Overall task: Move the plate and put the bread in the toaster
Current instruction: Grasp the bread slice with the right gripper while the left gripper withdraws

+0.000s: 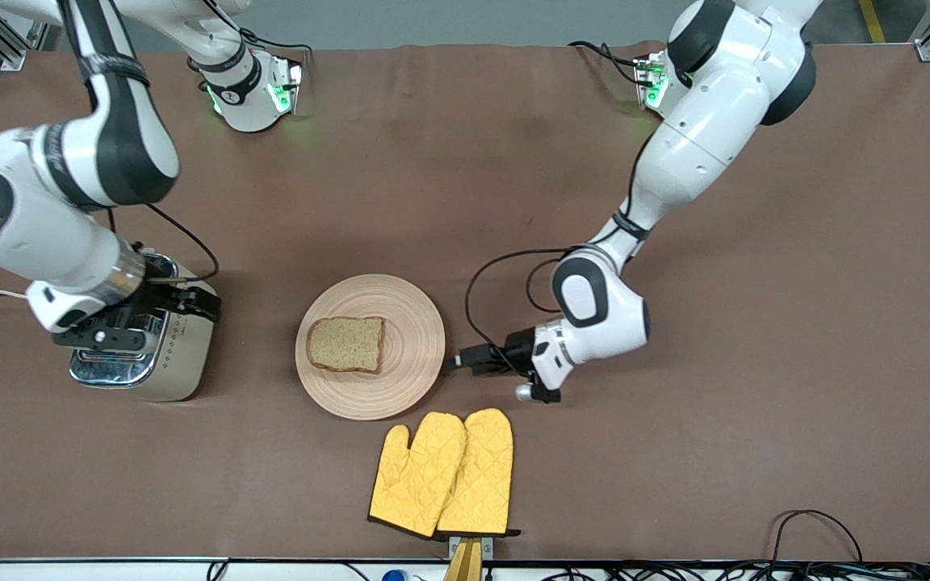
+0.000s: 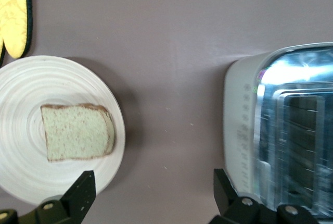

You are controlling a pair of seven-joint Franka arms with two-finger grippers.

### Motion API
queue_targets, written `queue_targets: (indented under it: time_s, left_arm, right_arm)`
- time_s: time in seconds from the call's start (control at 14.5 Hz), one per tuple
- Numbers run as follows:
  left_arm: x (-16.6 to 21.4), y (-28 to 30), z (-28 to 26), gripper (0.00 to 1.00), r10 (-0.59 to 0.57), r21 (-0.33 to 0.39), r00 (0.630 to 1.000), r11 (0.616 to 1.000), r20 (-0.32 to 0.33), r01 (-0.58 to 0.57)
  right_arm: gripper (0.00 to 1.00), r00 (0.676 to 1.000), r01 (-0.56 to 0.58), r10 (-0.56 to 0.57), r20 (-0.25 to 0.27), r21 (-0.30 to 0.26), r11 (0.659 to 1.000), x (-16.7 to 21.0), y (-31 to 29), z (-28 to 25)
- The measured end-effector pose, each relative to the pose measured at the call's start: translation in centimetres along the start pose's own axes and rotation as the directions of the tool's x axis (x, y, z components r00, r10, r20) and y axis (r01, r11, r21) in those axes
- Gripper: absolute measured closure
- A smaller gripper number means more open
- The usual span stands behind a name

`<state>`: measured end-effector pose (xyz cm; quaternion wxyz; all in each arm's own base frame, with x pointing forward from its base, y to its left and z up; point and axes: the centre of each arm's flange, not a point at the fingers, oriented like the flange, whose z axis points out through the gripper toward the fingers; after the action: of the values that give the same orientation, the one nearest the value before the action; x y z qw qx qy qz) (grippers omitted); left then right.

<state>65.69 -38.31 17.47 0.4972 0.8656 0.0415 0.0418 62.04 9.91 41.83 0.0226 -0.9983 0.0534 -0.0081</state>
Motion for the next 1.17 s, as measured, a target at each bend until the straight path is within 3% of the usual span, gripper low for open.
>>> queue_targets:
  time_s: [0.34,0.69,0.96,1.1,1.17]
  left_arm:
    - [4.8,-1.2,-7.1,0.00,0.093,0.105,0.993,0.989,0.066,-0.100]
    - [8.1,-1.6,-15.4,0.00,0.187,0.250,0.966,0.941,0.177,-0.228]
    - [9.0,1.1,-21.4,0.00,0.227,0.396,0.934,0.859,0.275,-0.325]
    - [8.8,3.8,-24.5,0.00,0.237,0.464,0.919,0.806,0.316,-0.368]
    - [8.7,5.0,-26.0,0.00,0.240,0.492,0.912,0.781,0.334,-0.385]
  right_arm:
    - [0.00,0.994,-0.105,0.105,0.036,-0.009,0.994,-1.8,-6.4,6.9]
    - [0.00,0.994,-0.091,0.091,0.053,-0.012,0.996,-2.5,-9.6,12.8]
    - [0.00,0.995,-0.085,0.085,0.060,-0.013,0.996,-2.6,-10.0,15.8]
    - [0.06,0.995,-0.082,0.083,0.062,-0.014,0.997,-2.6,-10.1,16.3]
    - [0.15,0.995,-0.080,0.081,0.062,-0.013,0.997,-2.7,-10.3,16.5]
